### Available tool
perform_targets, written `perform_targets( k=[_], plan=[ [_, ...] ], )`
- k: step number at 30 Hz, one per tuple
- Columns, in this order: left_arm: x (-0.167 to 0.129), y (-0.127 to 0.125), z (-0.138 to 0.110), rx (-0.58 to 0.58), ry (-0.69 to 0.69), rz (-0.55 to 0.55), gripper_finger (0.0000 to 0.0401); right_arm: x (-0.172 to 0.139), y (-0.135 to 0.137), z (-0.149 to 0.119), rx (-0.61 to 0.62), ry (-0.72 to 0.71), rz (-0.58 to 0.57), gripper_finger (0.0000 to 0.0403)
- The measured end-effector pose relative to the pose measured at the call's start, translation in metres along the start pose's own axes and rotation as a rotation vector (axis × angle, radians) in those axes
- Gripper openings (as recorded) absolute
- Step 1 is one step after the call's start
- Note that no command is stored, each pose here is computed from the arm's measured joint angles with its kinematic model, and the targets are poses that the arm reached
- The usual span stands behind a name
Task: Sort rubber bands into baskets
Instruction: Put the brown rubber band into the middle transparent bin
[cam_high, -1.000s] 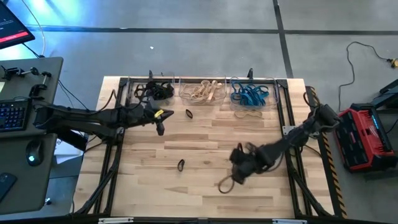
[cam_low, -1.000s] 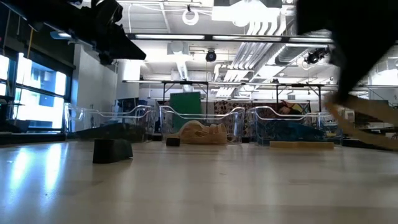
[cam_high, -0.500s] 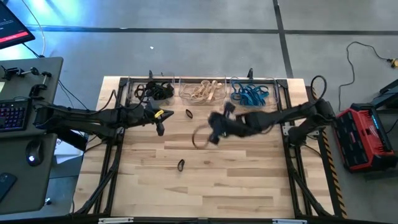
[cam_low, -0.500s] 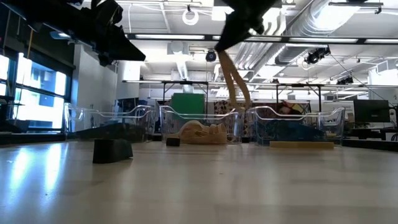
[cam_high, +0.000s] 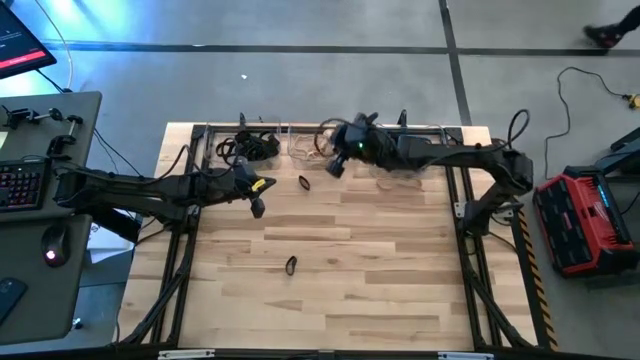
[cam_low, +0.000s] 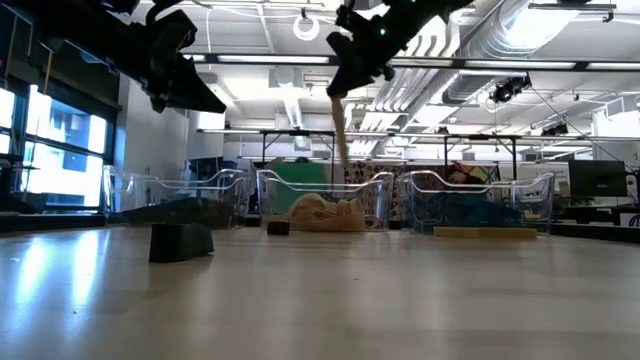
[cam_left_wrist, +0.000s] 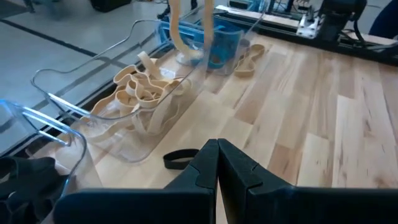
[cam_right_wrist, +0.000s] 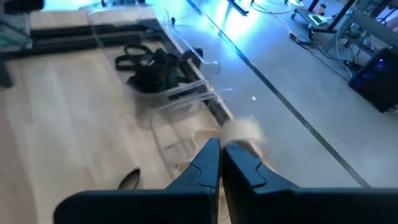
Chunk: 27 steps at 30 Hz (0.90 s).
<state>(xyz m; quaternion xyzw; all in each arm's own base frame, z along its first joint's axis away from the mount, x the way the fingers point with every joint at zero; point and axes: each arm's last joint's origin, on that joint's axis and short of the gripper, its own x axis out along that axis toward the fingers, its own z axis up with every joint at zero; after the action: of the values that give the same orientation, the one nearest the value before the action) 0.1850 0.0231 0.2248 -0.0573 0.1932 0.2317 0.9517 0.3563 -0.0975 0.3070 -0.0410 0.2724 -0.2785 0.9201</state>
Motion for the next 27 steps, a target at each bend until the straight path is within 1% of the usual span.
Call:
perform_targets(
  k=[3, 5, 7, 10, 17, 22, 27],
  plan=[
    [0.0, 0.0, 0.0, 0.001, 0.002, 0.0, 0.0, 0.011, -0.014, -0.002, 0.015, -0.002, 0.002, 0.0],
    [0.0, 0.0, 0.0, 0.0, 0.004, -0.001, 0.0, 0.017, -0.023, 0.0, 0.016, -0.032, -0.011, 0.0],
    [0.0, -0.001, -0.001, -0.009, 0.012, -0.024, 0.0, 0.023, -0.031, -0.001, 0.011, -0.038, -0.032, 0.0],
    [0.0, -0.002, -0.001, -0.005, 0.016, -0.048, 0.0, 0.035, -0.042, -0.006, 0.024, -0.033, -0.021, 0.0],
    [0.0, -0.002, -0.001, 0.037, 0.011, -0.049, 0.0, 0.066, -0.058, -0.026, 0.014, 0.042, -0.053, 0.0],
    [0.0, -0.002, 0.0, 0.037, 0.01, -0.049, 0.0, 0.083, -0.069, -0.038, 0.05, 0.072, -0.092, 0.0],
    [0.0, -0.002, 0.0, 0.037, 0.01, -0.049, 0.0, 0.1, -0.068, -0.053, 0.057, 0.122, -0.096, 0.0]
  ],
)
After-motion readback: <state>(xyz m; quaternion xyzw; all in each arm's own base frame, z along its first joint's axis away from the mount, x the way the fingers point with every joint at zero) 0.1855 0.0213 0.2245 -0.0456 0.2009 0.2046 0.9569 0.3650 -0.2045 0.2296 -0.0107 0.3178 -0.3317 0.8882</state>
